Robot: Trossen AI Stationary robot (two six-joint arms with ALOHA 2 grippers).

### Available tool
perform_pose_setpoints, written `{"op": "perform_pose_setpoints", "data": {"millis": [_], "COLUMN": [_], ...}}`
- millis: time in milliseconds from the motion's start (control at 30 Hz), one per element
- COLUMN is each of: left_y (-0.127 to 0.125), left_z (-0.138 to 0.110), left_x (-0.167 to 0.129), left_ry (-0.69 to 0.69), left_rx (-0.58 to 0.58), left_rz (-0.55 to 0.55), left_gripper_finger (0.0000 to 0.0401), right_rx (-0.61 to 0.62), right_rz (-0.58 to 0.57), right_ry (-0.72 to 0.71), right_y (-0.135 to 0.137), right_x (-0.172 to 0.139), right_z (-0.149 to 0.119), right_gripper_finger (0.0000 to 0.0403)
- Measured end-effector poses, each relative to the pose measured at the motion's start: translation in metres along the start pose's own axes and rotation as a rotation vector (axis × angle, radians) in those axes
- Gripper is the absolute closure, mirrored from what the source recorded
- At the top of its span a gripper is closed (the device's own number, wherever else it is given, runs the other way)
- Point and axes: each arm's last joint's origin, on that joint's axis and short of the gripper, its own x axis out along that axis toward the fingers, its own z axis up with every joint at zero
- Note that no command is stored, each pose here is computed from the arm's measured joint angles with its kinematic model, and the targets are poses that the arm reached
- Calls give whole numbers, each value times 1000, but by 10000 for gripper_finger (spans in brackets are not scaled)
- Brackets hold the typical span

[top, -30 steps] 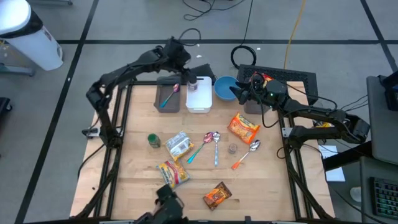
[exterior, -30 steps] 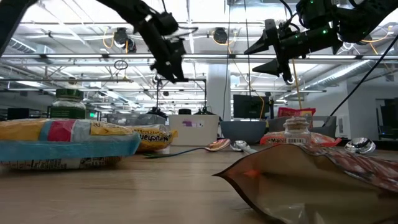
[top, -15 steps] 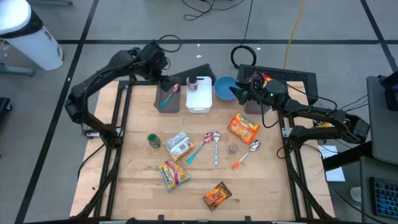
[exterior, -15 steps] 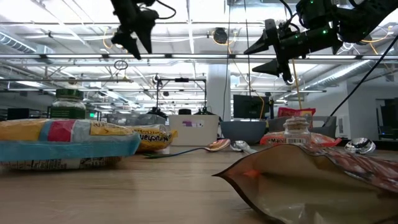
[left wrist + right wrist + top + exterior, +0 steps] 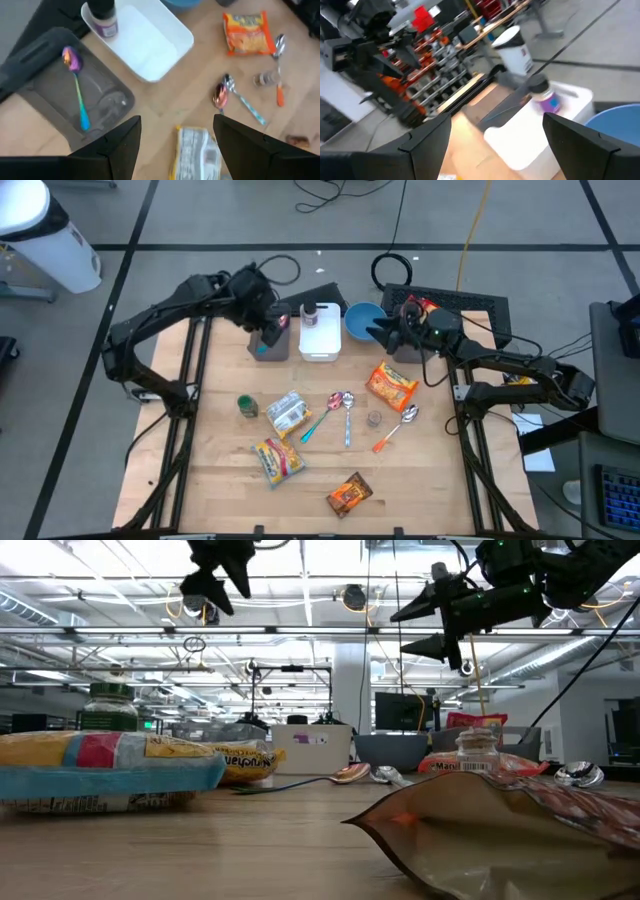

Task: Pick & Place Food Item
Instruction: Put the yellow noodle pack into the right black bin

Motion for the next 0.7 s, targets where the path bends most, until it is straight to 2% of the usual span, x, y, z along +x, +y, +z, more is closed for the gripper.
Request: {"op": "perform_pose_setpoints", "data": {"millis": [167,267,367,500,700], "left_y": [-19,-29,-27,-21,-10], "left_z": [-24,-46,-75,-117,-168], "left_x": [-30,-47,-60,-68,-55], "left_ry": [-93,-151,-178,-220,-244], "left_rx": [44,64,45,-5,-66], "left_rz": [64,45,24,-73,-275], "left_gripper_finger": [153,157,157,158,158], "right_rx": [24,26,61,89,133], "right_rz": [-23,-25,-56,-115,-133], "right_ry": [44,44,25,-15,-29], "right_y": [-3,-3,-3,0,14], "right_x": [0,0,0,1,3], "right_z": [-4,-5,-4,-6,-15], "right_gripper_finger": [94,94,94,94,94]}}
